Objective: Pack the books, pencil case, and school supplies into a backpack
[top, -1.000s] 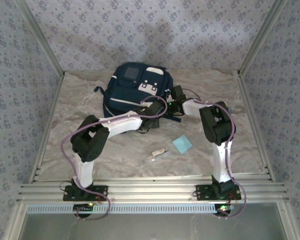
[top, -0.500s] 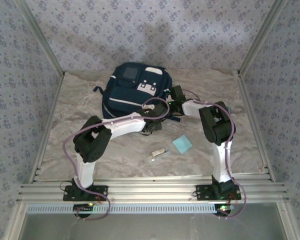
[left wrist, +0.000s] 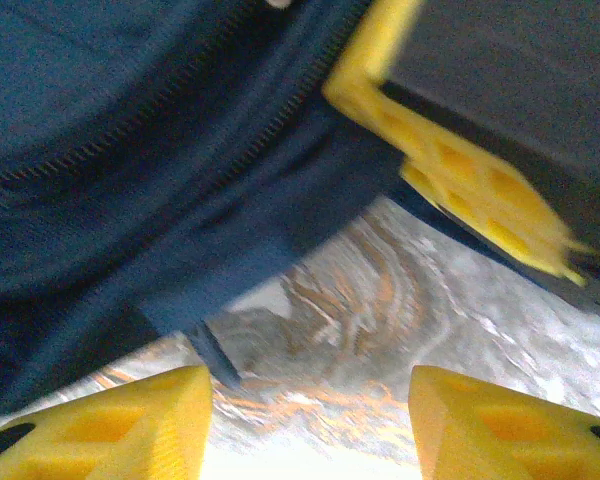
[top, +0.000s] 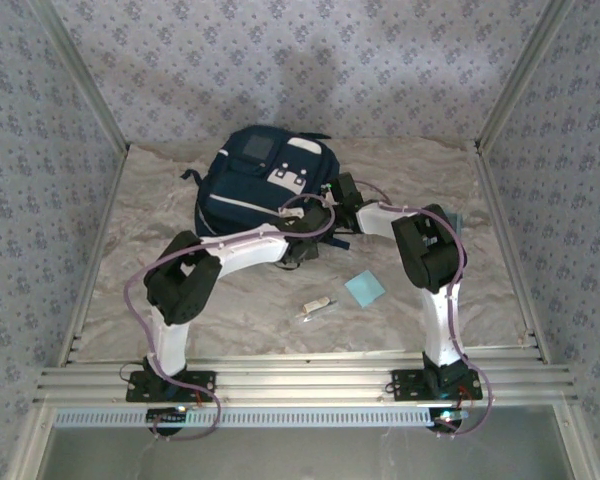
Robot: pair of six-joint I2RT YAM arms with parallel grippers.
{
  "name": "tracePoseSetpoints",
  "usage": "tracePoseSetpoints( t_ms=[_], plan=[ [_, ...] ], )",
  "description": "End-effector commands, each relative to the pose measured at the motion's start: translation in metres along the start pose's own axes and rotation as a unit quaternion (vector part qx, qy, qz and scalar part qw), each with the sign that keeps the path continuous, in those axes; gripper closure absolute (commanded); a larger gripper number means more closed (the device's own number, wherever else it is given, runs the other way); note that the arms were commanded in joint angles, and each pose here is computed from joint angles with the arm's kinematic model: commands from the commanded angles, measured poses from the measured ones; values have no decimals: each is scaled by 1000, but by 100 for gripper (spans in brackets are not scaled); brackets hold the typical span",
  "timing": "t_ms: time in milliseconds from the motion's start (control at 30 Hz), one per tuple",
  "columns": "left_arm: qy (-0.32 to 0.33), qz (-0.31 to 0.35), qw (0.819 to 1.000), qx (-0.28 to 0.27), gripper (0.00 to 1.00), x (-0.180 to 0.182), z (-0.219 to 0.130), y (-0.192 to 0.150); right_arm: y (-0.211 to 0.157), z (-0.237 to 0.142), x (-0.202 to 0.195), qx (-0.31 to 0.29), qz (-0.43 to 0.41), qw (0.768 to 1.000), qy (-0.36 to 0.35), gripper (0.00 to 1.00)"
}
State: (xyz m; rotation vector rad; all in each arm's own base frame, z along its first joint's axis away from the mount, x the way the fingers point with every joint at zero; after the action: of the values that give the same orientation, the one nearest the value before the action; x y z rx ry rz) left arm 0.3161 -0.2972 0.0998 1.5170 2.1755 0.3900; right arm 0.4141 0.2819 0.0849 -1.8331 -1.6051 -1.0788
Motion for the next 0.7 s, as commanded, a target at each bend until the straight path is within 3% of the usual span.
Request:
tracePoseSetpoints(
  t_ms=[0, 233, 367, 500, 667],
  plan=[
    [17, 19, 999, -21, 45, 12, -15, 9, 8, 1, 15, -7, -13, 1000, 28, 100],
    [49, 15, 999, -8, 46, 27, 3, 6, 7, 5, 20, -4, -15, 999, 35, 100],
    [61, 13, 998, -20, 52, 31, 11, 13, 5, 5, 19, -3, -14, 999, 33, 100],
    [51, 4, 999, 1, 59, 31, 26, 14, 5, 6, 18, -5, -12, 999, 35, 100],
    [56, 18, 998, 13, 60, 28, 36, 5, 7, 5, 22, -8, -13, 999, 38, 100]
  ],
)
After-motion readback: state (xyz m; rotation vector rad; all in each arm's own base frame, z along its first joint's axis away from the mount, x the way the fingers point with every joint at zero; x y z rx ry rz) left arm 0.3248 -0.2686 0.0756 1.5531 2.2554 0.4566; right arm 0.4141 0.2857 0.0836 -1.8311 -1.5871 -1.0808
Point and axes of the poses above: each hand's point on the last joint's axis, 136 mm out from that joint toward the fingers, its own z axis out along the fingers, its own x axis along the line the jaws close on, y = z × x, the point moved 5 cm from there along -z, back along the fingers, and after that the axes turned 12 degrees about -z, right-handed, at the moved point
